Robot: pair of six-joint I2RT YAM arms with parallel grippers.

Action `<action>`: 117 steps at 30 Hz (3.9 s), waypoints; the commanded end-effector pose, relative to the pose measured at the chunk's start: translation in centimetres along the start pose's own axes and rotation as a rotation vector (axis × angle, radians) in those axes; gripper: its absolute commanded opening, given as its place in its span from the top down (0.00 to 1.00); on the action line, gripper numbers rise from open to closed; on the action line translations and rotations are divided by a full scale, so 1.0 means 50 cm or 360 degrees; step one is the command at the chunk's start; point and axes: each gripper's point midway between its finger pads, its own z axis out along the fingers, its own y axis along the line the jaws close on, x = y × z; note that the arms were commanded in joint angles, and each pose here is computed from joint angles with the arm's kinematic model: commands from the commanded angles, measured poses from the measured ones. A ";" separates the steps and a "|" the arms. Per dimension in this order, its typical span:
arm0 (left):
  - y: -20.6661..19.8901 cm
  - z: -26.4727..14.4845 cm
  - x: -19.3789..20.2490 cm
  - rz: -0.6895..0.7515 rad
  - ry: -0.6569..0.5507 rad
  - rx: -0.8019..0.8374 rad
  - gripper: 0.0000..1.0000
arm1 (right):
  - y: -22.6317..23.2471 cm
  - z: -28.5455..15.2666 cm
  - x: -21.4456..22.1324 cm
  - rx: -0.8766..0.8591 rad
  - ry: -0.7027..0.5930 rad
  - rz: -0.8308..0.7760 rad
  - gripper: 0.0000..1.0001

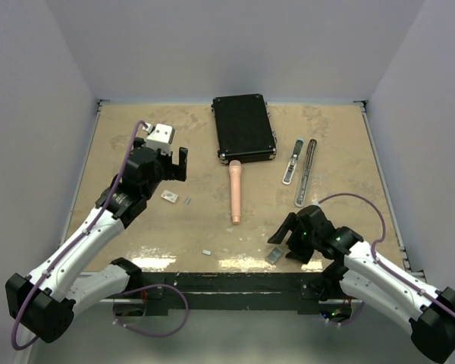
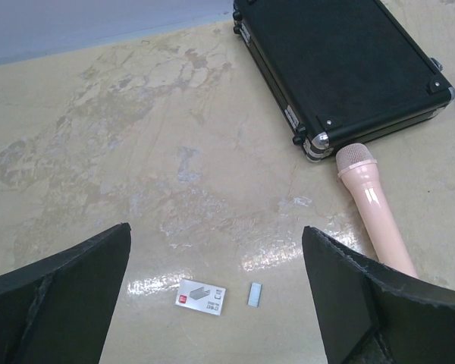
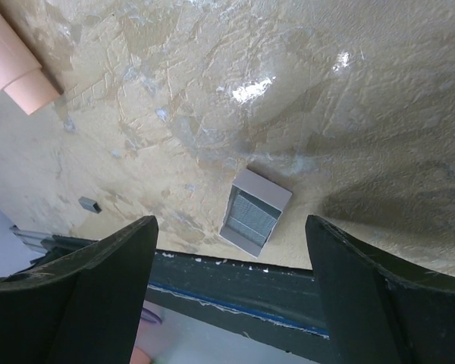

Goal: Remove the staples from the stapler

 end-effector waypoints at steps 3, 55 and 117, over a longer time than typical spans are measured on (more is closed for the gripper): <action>0.005 -0.006 -0.024 -0.0013 -0.0072 -0.0016 0.00 | 0.003 0.000 0.000 -0.0017 -0.0011 0.0022 0.16; 0.025 -0.013 -0.028 -0.0012 -0.0093 -0.0095 0.00 | 0.288 0.169 0.096 -0.0167 0.0045 -0.0363 0.15; 0.254 -0.074 0.034 -0.0583 -0.0117 -0.0781 0.00 | 0.584 0.168 0.084 -0.0339 -0.0439 -0.1841 0.28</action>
